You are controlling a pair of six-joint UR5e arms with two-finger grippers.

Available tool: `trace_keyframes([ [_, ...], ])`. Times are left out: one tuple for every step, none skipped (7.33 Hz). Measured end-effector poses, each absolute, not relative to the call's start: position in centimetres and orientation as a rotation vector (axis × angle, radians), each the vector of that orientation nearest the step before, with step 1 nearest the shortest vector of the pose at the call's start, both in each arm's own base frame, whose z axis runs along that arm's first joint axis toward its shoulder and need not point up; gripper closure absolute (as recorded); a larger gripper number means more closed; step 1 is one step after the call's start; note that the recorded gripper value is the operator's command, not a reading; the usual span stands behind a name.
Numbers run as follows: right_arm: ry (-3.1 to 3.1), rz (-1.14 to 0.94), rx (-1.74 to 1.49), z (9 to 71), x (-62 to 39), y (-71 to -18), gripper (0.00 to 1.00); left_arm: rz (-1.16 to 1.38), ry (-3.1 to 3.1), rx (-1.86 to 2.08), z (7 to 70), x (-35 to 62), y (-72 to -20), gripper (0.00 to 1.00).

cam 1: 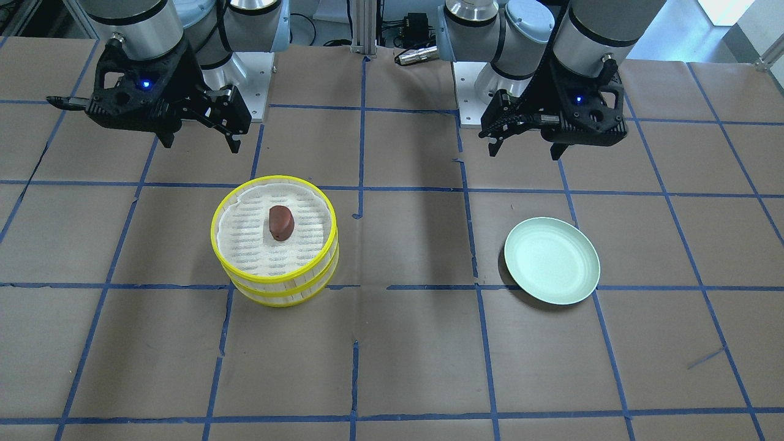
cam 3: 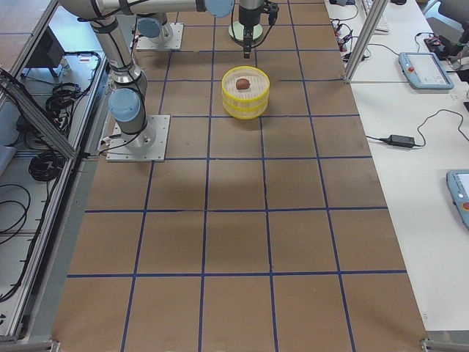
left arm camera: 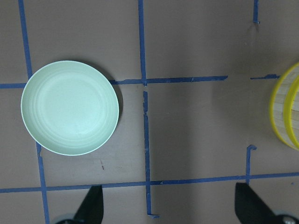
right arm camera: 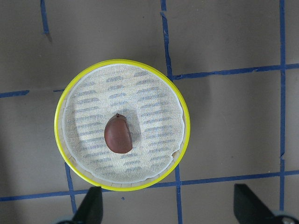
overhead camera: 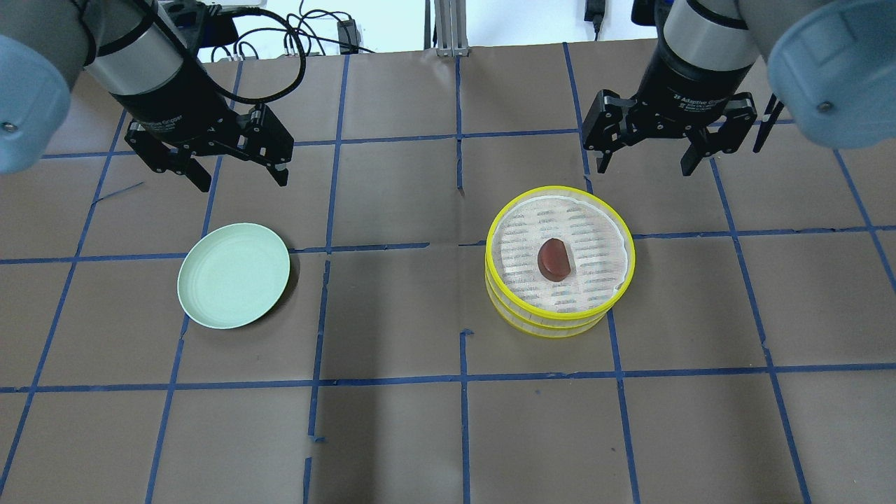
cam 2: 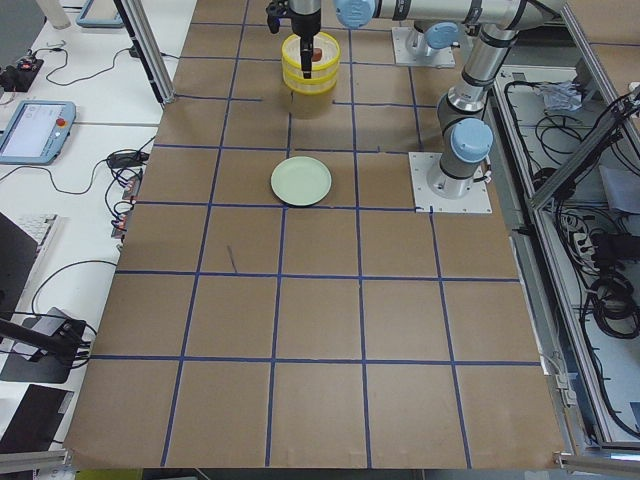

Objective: Place buns in different layers of steamer

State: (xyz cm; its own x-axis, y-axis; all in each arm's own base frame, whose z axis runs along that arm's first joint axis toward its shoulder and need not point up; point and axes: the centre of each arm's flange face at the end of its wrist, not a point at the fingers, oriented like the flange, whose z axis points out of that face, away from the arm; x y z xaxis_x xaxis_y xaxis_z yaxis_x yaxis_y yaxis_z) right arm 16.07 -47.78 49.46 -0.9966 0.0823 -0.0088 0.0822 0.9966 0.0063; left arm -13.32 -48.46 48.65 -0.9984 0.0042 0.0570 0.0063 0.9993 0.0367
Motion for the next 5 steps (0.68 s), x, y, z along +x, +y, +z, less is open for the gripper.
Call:
trace_keyframes([
  [3.128,0.009,0.122,49.51,16.11,-47.74,0.00,-0.076,-3.084,-0.013,48.01,-13.50,-48.29,0.00],
  [3.127,0.003,0.111,49.58,16.12,-47.73,0.00,-0.076,-3.084,-0.019,47.81,-13.69,-48.23,0.00],
  [3.126,-0.001,0.106,49.61,16.11,-47.77,0.00,-0.065,-3.084,-0.020,47.83,-13.82,-48.29,0.00],
  [3.126,-0.004,0.104,49.65,16.09,-47.79,0.00,-0.057,-3.083,-0.021,47.91,-13.89,-48.34,0.00],
  [3.127,-0.006,0.104,49.66,16.07,-47.80,0.00,-0.052,-3.083,-0.022,47.98,-13.93,-48.35,0.00],
])
